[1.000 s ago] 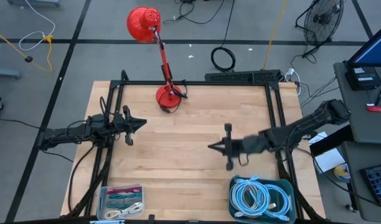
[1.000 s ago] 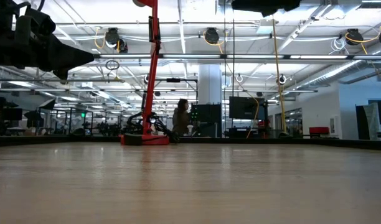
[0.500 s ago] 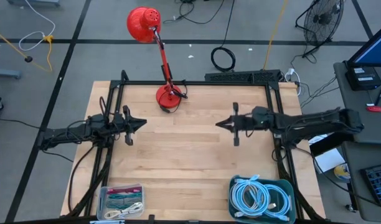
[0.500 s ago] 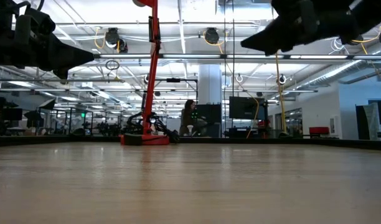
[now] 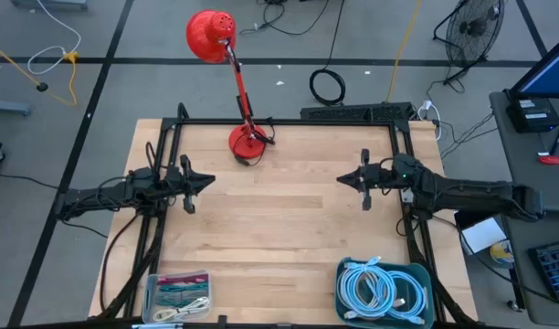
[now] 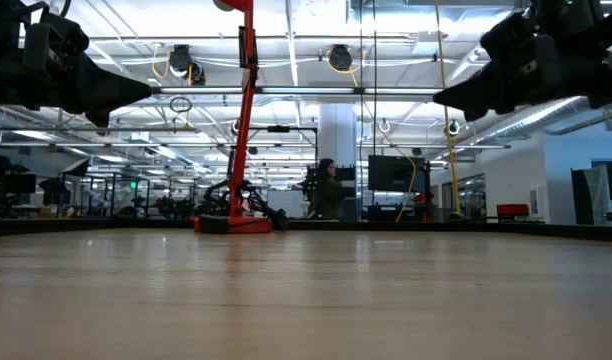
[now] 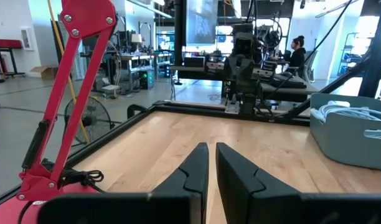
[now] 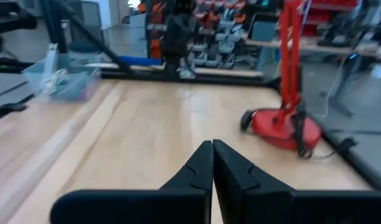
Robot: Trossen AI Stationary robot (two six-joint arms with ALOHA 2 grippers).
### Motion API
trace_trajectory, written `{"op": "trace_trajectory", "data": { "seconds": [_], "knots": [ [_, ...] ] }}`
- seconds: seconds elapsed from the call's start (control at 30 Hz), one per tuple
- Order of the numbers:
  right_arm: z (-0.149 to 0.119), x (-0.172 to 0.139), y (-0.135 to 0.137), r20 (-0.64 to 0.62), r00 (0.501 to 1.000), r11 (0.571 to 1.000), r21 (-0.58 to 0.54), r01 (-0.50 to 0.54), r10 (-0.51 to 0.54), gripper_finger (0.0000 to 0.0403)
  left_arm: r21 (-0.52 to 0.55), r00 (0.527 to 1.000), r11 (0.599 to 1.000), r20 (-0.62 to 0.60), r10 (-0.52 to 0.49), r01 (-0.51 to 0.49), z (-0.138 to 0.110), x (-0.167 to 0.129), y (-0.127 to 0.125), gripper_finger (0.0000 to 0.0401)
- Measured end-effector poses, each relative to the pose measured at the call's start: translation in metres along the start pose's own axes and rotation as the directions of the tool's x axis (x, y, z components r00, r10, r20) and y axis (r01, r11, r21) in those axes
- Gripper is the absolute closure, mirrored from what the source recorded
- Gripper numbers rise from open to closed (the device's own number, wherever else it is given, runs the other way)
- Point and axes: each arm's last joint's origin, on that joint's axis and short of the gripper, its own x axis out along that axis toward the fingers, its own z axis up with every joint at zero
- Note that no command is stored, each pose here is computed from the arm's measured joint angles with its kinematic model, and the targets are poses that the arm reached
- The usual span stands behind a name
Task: Pick & Place USB Port
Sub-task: Return to Home Position
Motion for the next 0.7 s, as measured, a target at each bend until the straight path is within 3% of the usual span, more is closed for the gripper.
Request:
{"op": "trace_trajectory", "data": {
  "seconds": [0.33, 0.5, 0.7],
  "knots": [
    [-0.002, -0.016, 0.004, -0.028, 0.999, 0.998, 0.050, 0.040, -0.038, 0.0403, 0.000, 1.000, 1.000, 0.001, 0.000, 0.000, 0.000, 0.000, 0.000, 0.0368],
    [-0.023, -0.021, 0.011, -0.027, 1.000, 0.998, 0.063, 0.017, -0.016, 0.0403, 0.000, 1.000, 1.000, 0.001, 0.000, 0.000, 0.000, 0.000, 0.000, 0.0368],
    [-0.034, -0.027, 0.012, 0.030, 0.997, 0.997, 0.050, 0.066, -0.067, 0.0403, 0.001, 1.000, 1.000, 0.001, 0.000, 0.000, 0.000, 0.000, 0.000, 0.0368]
  ]
}}
